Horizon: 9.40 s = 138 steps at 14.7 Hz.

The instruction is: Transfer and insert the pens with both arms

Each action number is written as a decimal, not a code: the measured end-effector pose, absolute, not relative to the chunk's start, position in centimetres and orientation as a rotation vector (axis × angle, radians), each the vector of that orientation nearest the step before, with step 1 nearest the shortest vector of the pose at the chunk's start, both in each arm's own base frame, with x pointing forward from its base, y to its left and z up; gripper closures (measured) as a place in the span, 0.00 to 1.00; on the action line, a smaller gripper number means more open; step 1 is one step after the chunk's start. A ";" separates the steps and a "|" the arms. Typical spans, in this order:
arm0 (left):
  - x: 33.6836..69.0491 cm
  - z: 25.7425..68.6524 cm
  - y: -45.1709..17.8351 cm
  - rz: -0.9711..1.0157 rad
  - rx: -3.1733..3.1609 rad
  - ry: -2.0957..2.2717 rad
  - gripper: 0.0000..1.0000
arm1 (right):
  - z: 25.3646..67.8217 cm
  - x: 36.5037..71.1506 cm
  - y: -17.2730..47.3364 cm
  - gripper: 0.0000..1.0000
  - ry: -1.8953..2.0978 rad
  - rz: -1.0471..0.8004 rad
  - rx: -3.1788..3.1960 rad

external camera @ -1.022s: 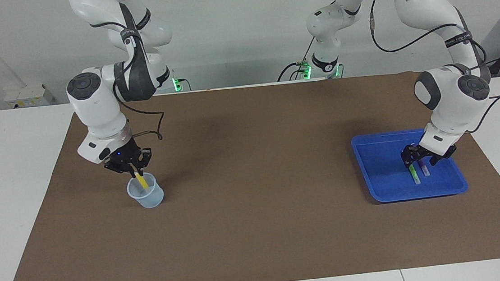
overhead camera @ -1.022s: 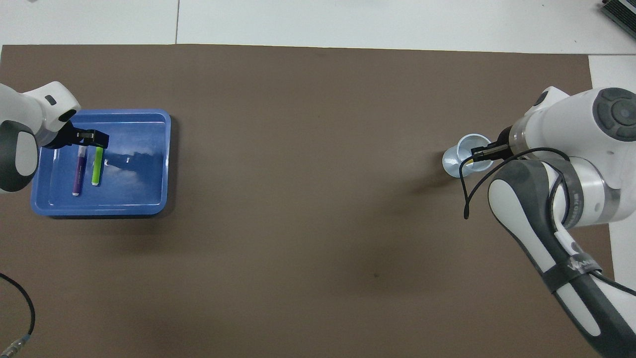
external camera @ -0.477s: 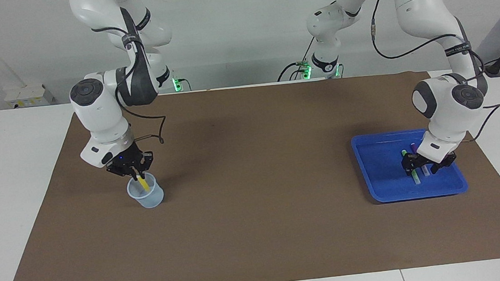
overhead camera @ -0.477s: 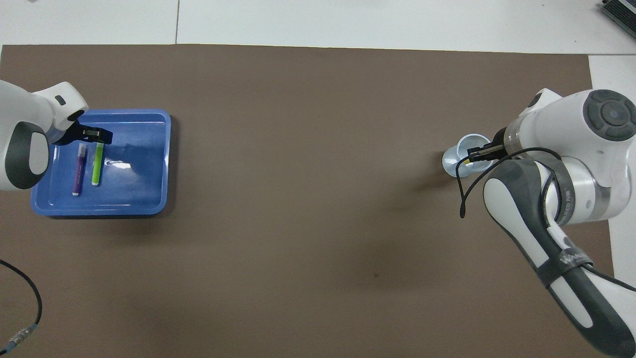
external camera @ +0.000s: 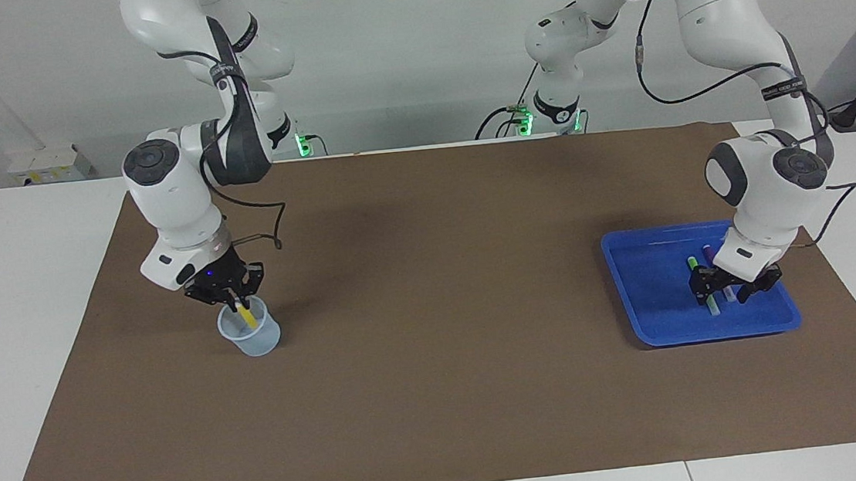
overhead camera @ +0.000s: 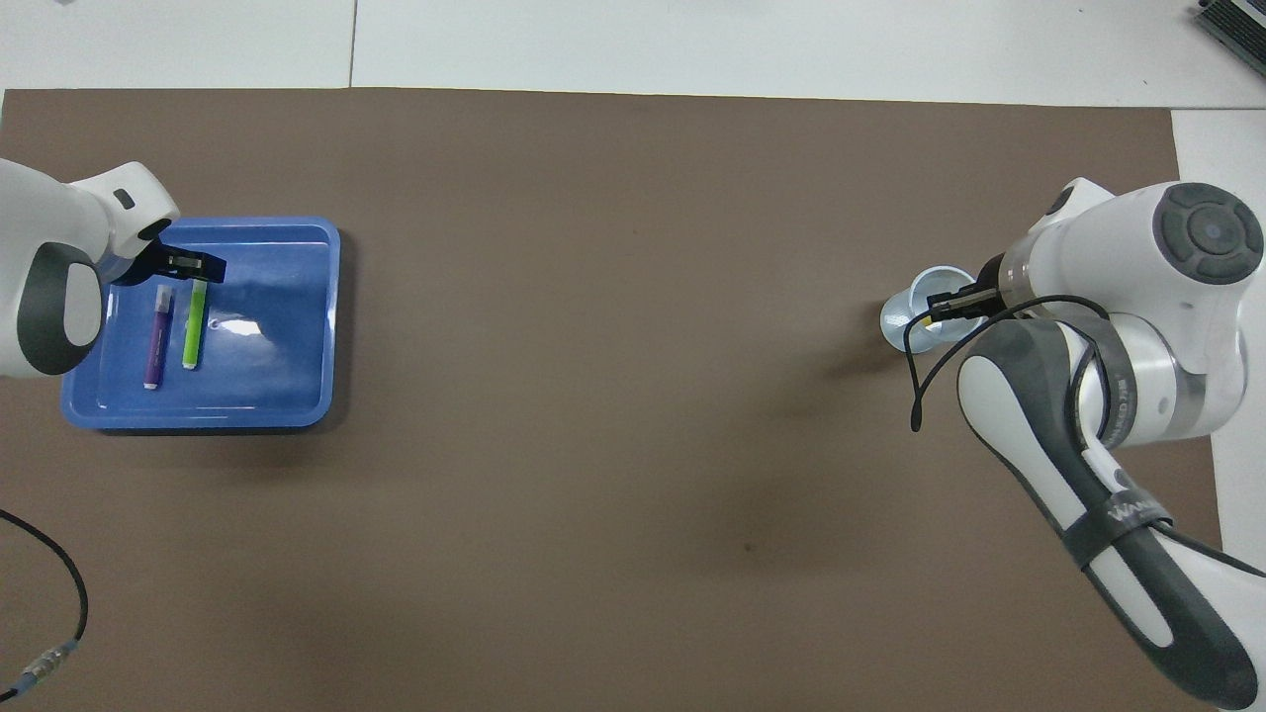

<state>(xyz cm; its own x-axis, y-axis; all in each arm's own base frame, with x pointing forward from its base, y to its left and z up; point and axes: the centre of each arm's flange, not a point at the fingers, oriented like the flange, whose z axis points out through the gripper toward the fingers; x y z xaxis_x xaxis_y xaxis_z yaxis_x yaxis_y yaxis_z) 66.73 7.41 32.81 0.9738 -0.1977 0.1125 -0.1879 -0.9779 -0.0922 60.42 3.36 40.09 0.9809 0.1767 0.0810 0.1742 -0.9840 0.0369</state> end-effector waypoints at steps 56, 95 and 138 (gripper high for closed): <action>61.4 42.2 -17.5 0.696 -3.194 -1.439 0.83 | 60.1 53.6 19.4 0.00 -0.196 0.251 3.468; 58.5 43.7 -31.3 1.204 -2.691 -2.332 0.79 | 52.0 56.6 29.3 0.81 -0.234 0.536 3.576; 57.8 39.4 -12.1 0.104 -3.242 -0.344 0.00 | 51.7 57.9 -0.2 0.81 0.518 0.467 3.151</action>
